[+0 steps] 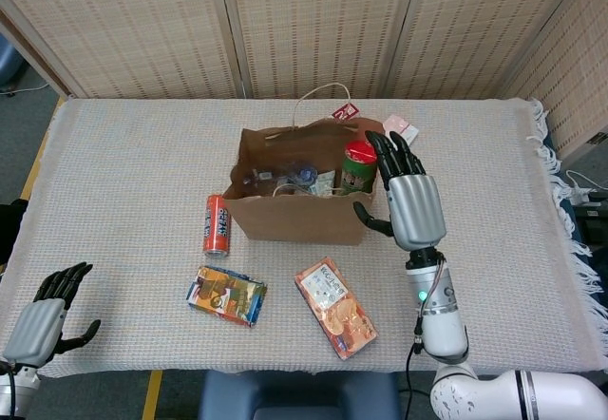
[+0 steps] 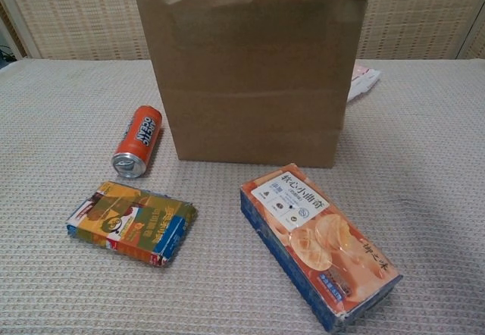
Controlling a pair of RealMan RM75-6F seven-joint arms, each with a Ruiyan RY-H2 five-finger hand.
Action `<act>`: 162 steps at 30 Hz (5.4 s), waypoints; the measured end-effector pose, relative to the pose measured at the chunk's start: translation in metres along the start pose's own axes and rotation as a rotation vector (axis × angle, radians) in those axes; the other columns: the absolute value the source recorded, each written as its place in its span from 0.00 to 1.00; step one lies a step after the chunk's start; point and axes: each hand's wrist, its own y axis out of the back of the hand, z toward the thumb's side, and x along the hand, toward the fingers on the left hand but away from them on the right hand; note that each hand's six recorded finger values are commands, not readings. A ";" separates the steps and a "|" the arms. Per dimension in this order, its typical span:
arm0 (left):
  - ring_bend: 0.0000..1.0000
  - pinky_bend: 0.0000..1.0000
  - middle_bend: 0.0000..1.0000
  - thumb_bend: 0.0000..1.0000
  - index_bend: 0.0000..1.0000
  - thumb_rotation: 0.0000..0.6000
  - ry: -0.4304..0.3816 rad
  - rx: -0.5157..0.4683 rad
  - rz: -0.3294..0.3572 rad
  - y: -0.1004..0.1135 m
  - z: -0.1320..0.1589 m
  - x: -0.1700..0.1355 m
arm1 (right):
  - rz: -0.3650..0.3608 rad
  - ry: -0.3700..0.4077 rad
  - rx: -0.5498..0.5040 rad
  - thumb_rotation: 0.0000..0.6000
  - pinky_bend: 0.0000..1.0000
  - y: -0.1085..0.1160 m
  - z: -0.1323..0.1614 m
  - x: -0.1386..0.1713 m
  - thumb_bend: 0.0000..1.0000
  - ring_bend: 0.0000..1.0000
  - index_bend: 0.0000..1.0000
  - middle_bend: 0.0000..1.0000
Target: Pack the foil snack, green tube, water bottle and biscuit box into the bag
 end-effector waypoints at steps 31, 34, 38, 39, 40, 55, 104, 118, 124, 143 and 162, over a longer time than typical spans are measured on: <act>0.00 0.01 0.00 0.33 0.00 1.00 0.009 0.013 0.006 -0.001 0.000 0.002 | 0.409 0.916 0.862 1.00 0.10 -0.045 -0.048 0.127 0.00 0.00 0.00 0.04; 0.00 0.01 0.00 0.33 0.00 1.00 0.007 0.013 0.005 -0.001 0.000 0.003 | 0.441 0.952 0.908 1.00 0.08 -0.066 -0.048 0.126 0.00 0.00 0.00 0.00; 0.00 0.01 0.00 0.33 0.00 1.00 0.004 0.011 0.001 -0.001 0.000 0.002 | 0.452 0.963 0.915 1.00 0.07 -0.090 -0.040 0.119 0.00 0.00 0.00 0.00; 0.00 0.01 0.00 0.33 0.00 1.00 0.004 0.010 0.000 -0.001 0.000 0.002 | 0.453 0.961 0.910 1.00 0.07 -0.097 -0.037 0.117 0.00 0.00 0.00 0.00; 0.00 0.01 0.00 0.33 0.00 1.00 0.003 0.009 0.000 -0.001 0.000 0.002 | 0.455 0.960 0.905 1.00 0.07 -0.102 -0.034 0.115 0.00 0.00 0.00 0.00; 0.00 0.01 0.00 0.33 0.00 1.00 0.002 -0.004 -0.003 0.000 -0.001 0.002 | 0.529 1.059 0.935 1.00 0.04 -0.154 -0.010 0.123 0.00 0.00 0.00 0.00; 0.00 0.01 0.00 0.33 0.00 1.00 0.007 -0.014 -0.006 0.000 -0.001 0.002 | 0.543 1.235 1.098 1.00 0.03 -0.183 -0.025 0.143 0.00 0.00 0.00 0.00; 0.00 0.01 0.00 0.33 0.00 1.00 0.005 -0.015 -0.007 0.000 0.000 0.001 | 0.494 1.233 1.142 1.00 0.66 -0.192 -0.022 0.145 0.19 0.56 0.71 0.57; 0.00 0.01 0.00 0.33 0.00 1.00 0.003 -0.014 -0.010 -0.001 0.000 0.001 | 0.402 1.214 1.106 1.00 0.66 -0.177 -0.011 0.142 0.19 0.56 0.72 0.58; 0.00 0.01 0.00 0.33 0.00 1.00 0.006 -0.014 -0.010 -0.001 0.000 0.001 | -0.202 1.056 0.750 1.00 0.66 -0.033 0.113 0.089 0.19 0.56 0.71 0.58; 0.00 0.01 0.00 0.33 0.00 1.00 0.005 -0.019 -0.015 -0.001 0.000 0.001 | -0.288 0.395 0.343 1.00 0.66 -0.003 0.073 0.020 0.19 0.56 0.70 0.58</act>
